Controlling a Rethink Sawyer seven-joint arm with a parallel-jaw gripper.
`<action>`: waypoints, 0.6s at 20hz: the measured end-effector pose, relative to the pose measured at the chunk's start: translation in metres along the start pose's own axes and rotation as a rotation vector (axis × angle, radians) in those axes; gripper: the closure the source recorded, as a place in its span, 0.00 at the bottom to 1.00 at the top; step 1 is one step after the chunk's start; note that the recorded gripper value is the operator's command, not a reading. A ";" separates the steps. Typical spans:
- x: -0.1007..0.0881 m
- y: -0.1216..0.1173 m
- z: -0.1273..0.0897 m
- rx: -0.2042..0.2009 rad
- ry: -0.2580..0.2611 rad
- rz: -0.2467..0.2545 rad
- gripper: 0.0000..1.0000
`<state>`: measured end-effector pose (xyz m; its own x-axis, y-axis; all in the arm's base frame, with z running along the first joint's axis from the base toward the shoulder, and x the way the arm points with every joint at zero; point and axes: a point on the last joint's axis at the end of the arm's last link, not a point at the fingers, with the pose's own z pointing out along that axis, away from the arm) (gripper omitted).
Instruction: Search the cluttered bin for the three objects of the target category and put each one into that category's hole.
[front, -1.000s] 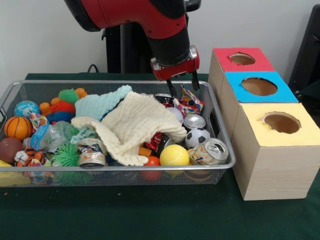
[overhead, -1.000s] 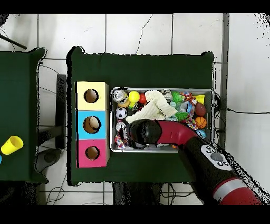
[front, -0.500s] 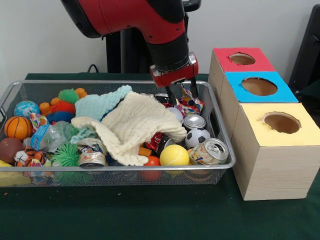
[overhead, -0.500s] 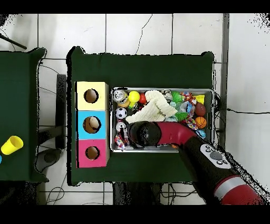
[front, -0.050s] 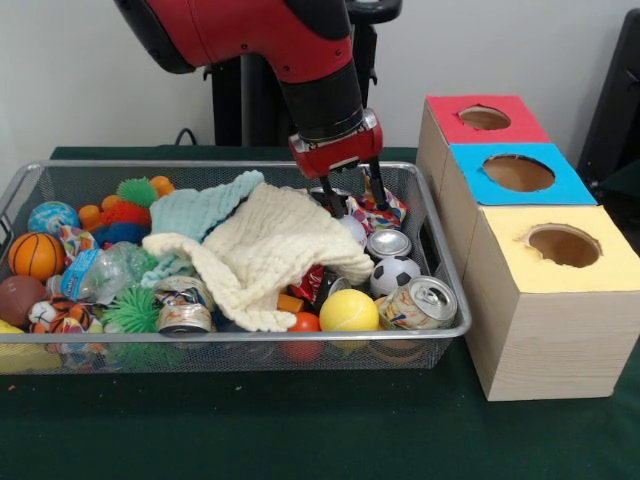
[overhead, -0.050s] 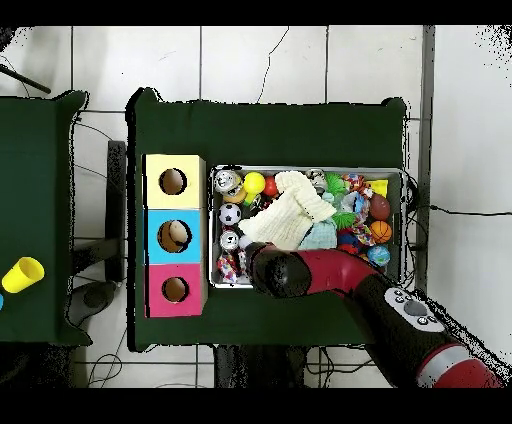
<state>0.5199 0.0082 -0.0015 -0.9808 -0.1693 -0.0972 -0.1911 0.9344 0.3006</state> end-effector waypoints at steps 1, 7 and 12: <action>0.001 0.001 0.001 -0.001 -0.003 -0.001 0.00; 0.012 0.006 0.002 -0.006 -0.008 -0.020 0.00; 0.017 0.008 0.005 -0.008 -0.013 -0.039 0.00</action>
<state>0.5015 0.0148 -0.0057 -0.9720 -0.2017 -0.1210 -0.2297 0.9247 0.3036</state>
